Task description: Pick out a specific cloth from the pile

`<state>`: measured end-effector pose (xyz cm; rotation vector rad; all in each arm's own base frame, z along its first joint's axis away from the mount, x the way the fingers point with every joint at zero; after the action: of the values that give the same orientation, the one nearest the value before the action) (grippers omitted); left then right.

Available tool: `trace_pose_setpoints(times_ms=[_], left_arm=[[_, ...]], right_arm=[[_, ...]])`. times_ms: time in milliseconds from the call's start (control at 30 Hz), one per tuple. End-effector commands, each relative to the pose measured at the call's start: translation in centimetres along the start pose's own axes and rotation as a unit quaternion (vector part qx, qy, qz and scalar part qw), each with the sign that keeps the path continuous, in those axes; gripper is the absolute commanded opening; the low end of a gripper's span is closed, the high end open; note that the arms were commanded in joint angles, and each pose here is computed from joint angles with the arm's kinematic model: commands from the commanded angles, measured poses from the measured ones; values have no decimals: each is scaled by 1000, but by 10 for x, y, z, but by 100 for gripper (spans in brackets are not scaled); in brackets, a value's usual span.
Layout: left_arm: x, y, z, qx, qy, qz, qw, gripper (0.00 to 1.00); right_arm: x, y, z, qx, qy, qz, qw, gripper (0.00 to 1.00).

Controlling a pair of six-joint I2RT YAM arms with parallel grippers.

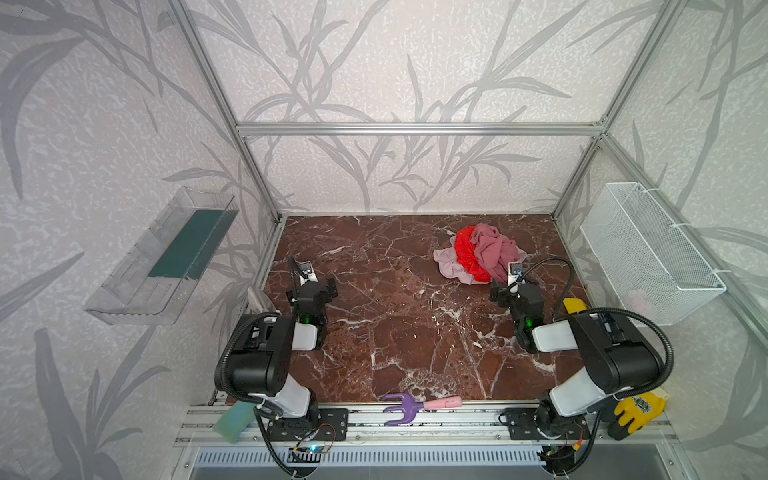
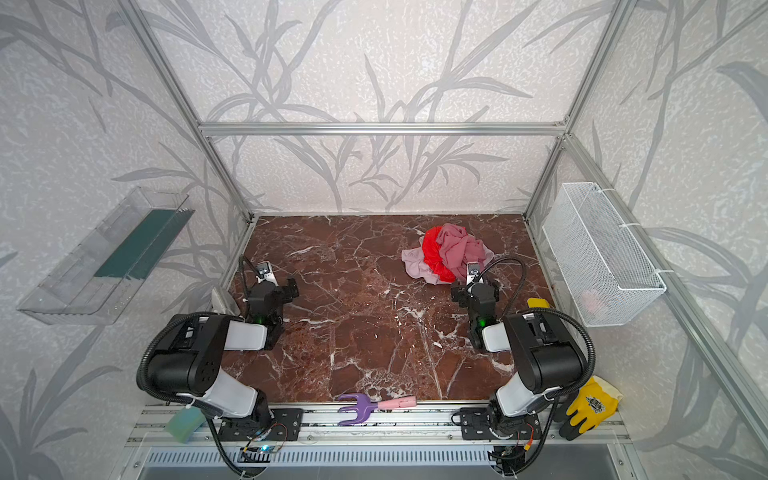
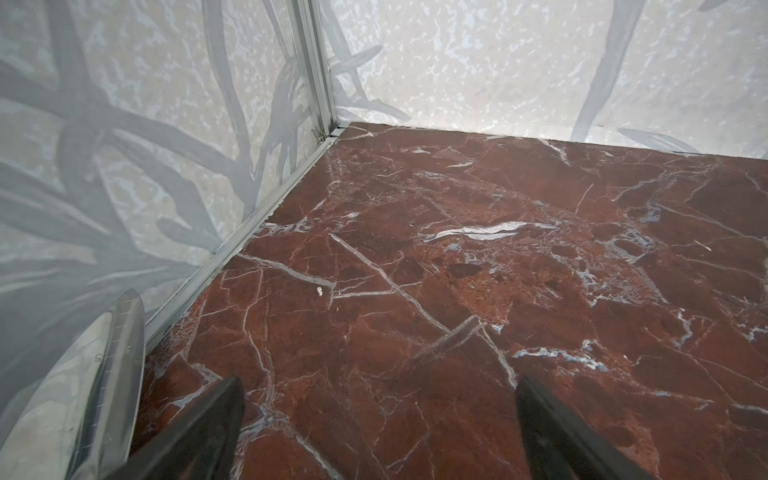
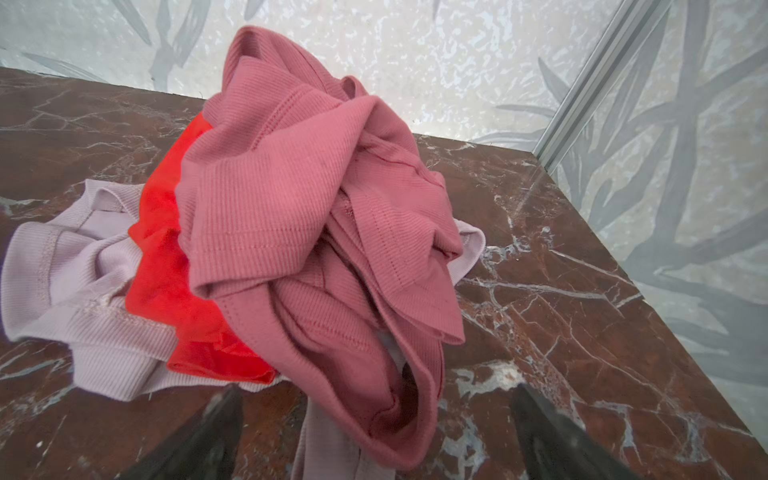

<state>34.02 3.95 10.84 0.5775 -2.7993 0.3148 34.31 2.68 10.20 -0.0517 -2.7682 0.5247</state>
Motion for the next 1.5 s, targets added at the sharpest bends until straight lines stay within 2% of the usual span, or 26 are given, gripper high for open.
trace_pose_setpoints(times_ms=[0, 1200, 1267, 1333, 1400, 1467], left_arm=[[-1, 0, -6, 3, -13, -2, 1000, 99], [-1, -1, -5, 0, -12, -2, 1000, 99], [-1, -1, -7, 1, -16, -6, 1000, 84], [4, 2, -12, 5, -18, -28, 999, 79], [8, -3, -12, -8, -8, -3, 1000, 74], [15, -6, -19, -17, -42, 6, 999, 72]], right_arm=[[0, -1, -9, -1, -19, 5, 1000, 99], [-3, -2, -8, -8, -15, -9, 1000, 99], [-2, -3, -9, -8, -17, -8, 1000, 99], [2, -6, -16, -3, -17, 3, 1000, 96], [9, -7, -34, 18, -9, 10, 1000, 92], [17, -4, -54, 36, 22, 7, 999, 90]])
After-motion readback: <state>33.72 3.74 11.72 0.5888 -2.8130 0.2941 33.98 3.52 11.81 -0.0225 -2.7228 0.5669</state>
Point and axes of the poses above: each gripper's point midway between its finger pads, its own x axis back along the fingers, its own y axis along the line the jaws close on, z = x × y, the point moved 5 cm from there along x, back along the fingers, and after that the axes turned 13 degrees about x, right-handed, at the moved point
